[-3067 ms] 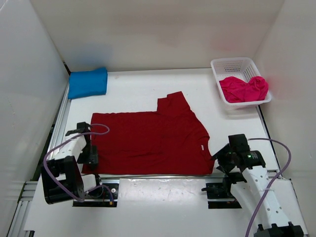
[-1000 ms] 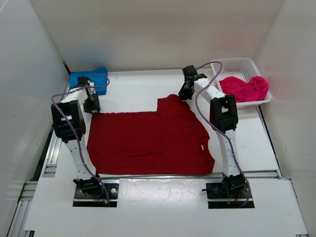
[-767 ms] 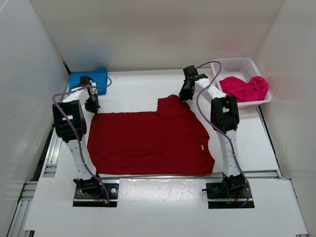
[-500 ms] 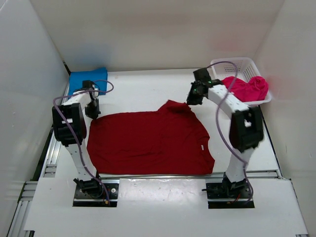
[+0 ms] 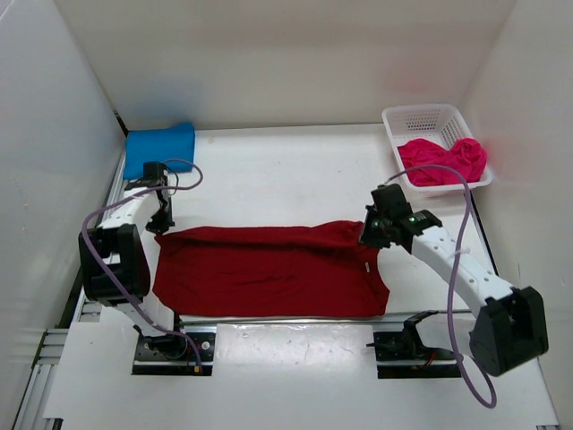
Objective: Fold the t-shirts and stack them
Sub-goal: Fold the other side of the tshirt into a rectangle
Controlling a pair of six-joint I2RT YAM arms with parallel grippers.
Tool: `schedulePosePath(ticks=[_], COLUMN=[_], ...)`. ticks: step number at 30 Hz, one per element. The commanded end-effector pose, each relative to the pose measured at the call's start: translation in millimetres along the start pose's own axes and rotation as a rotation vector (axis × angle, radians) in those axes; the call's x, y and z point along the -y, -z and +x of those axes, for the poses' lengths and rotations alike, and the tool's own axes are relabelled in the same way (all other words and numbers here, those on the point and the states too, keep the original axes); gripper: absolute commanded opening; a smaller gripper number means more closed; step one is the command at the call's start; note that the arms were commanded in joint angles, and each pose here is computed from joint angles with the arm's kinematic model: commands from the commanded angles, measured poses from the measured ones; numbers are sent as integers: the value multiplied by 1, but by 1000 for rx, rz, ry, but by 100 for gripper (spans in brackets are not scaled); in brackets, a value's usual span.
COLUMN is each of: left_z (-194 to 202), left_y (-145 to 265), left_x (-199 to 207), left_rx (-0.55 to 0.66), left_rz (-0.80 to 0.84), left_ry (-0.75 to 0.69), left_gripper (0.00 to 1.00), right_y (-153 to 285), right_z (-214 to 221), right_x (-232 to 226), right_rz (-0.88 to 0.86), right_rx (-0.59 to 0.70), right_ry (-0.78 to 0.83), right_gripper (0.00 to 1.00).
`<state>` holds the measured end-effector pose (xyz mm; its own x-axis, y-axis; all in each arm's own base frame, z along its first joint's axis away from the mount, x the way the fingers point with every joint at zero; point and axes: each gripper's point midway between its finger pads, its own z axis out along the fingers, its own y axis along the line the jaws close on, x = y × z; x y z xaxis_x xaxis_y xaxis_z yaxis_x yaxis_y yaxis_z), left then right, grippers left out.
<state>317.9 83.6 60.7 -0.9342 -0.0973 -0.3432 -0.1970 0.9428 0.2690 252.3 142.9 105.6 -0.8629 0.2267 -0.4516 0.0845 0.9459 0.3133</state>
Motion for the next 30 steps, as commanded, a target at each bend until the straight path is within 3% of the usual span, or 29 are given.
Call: schedulePosePath(ticks=[1, 17, 30], left_z=[14, 14, 77], left_y=[10, 21, -9], left_x=[-6, -16, -8], left_rx=[15, 48, -135], left_rz=[-41, -95, -97], left_ry=[-11, -8, -74], left_gripper=[10, 10, 10], right_y=[16, 27, -5], right_z=[-2, 31, 90], right_x=[0, 12, 45], right_rz=[-12, 29, 112], right_rx=[74, 70, -75], right_ry=[-19, -57, -70], right_gripper=[0, 0, 0])
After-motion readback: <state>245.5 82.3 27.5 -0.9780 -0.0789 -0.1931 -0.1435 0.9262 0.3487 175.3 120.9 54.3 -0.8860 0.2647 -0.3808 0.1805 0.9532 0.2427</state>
